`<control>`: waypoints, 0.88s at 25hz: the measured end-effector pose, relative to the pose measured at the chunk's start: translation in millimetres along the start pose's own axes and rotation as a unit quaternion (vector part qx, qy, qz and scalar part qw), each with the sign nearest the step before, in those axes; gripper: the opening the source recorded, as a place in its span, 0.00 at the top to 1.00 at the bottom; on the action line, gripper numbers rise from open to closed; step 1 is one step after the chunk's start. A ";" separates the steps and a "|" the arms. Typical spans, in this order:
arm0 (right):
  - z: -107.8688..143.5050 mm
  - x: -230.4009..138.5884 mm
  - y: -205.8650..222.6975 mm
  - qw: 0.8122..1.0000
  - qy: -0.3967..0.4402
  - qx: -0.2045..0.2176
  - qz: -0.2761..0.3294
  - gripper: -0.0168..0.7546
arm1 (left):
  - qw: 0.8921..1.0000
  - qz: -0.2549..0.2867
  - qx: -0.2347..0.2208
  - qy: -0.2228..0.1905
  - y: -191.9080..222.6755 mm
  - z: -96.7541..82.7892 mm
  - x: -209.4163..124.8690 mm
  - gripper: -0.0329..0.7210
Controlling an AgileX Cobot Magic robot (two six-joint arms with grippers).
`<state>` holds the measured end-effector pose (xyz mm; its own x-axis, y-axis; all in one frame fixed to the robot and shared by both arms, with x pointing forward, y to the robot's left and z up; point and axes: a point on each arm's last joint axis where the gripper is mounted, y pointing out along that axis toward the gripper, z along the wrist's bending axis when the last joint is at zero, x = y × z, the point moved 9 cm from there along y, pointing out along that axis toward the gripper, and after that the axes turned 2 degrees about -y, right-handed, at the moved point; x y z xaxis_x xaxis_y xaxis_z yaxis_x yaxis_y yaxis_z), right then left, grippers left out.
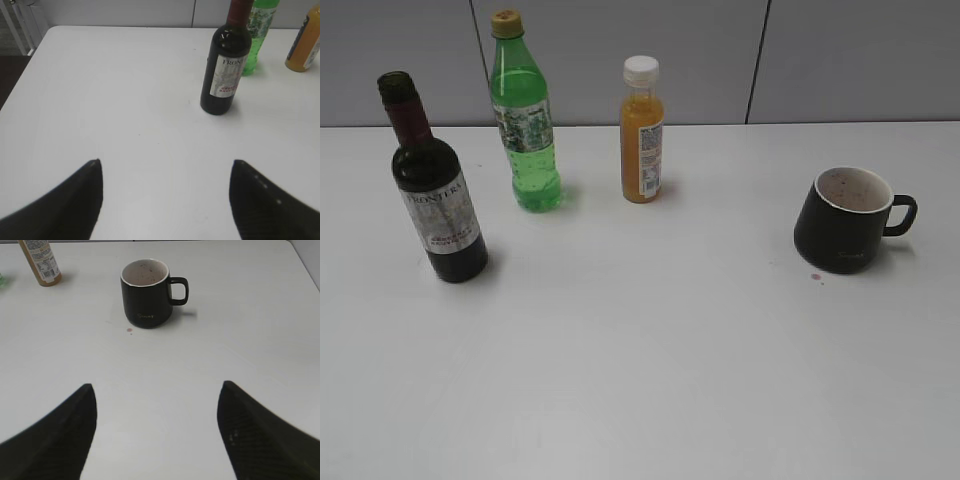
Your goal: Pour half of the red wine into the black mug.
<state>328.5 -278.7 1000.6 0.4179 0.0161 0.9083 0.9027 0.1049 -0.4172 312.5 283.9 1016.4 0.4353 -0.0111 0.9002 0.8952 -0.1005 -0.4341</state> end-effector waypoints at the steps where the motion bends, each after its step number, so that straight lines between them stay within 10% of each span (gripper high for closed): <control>1: 0.0 0.0 0.0 1.000 0.000 0.000 0.000 0.24 | 1.000 0.000 0.000 0.000 0.0 0.0 0.0 0.18; 15: 0.6 1.3 -0.5 1.000 0.001 0.002 -0.003 0.24 | 1.000 0.000 0.000 0.000 0.0 0.0 0.0 0.18; 22: -2.2 53.3 -11.4 0.991 0.005 -0.007 -0.131 0.24 | 1.000 0.000 0.000 0.000 0.0 0.0 0.0 0.18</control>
<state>340.7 -281.3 1053.7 0.1693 -0.0191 0.9854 0.9818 0.0907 -0.1669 312.5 283.9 1016.4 0.4353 -0.0111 0.9002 0.8952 -0.1005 -0.4341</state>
